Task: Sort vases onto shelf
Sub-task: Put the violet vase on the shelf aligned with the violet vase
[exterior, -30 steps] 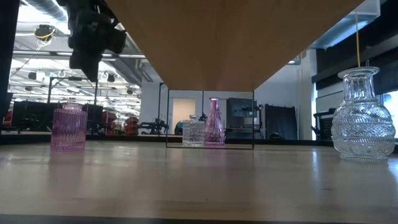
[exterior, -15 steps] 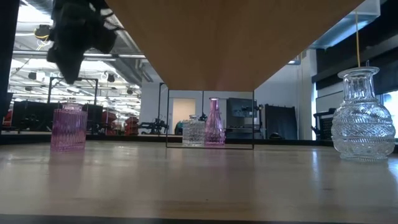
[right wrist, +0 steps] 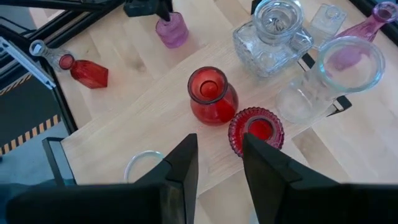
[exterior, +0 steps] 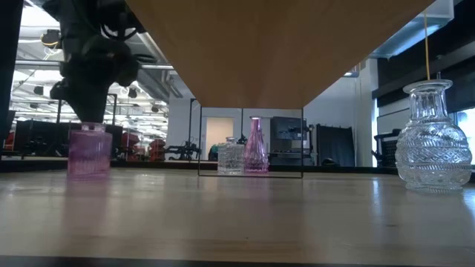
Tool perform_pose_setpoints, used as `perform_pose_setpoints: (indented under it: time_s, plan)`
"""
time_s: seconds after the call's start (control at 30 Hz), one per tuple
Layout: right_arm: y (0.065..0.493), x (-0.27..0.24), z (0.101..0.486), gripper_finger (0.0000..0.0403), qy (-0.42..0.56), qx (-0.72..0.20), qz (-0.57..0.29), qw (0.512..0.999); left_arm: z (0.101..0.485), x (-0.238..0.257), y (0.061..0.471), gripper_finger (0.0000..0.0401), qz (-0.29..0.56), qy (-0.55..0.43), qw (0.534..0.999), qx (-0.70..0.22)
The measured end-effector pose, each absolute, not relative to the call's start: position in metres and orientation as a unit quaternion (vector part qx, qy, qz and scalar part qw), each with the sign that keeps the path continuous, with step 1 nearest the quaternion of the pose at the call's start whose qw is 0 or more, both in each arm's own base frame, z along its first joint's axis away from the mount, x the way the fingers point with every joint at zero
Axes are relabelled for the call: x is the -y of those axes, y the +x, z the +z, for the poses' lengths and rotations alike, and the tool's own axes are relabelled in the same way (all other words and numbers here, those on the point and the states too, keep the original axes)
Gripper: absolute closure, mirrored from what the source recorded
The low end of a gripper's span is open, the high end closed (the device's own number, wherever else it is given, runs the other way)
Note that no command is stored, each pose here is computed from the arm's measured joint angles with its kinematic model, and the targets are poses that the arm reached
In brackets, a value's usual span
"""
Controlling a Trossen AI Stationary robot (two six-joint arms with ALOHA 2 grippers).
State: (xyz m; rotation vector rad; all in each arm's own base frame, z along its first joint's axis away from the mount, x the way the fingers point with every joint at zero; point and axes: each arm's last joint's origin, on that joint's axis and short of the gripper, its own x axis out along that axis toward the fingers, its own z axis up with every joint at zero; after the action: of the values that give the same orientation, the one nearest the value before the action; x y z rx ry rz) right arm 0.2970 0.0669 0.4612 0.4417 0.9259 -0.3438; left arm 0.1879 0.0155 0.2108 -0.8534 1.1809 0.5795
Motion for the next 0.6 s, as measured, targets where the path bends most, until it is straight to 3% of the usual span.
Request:
perform_pose_setpoints:
  time_s: [0.6]
  plan:
    - [0.296, -0.07, 0.461, 0.0295, 0.196, -0.438, -0.165, 0.862, 0.197, -0.014, 0.189, 0.0335, 0.246, -0.364, 0.686, -0.58]
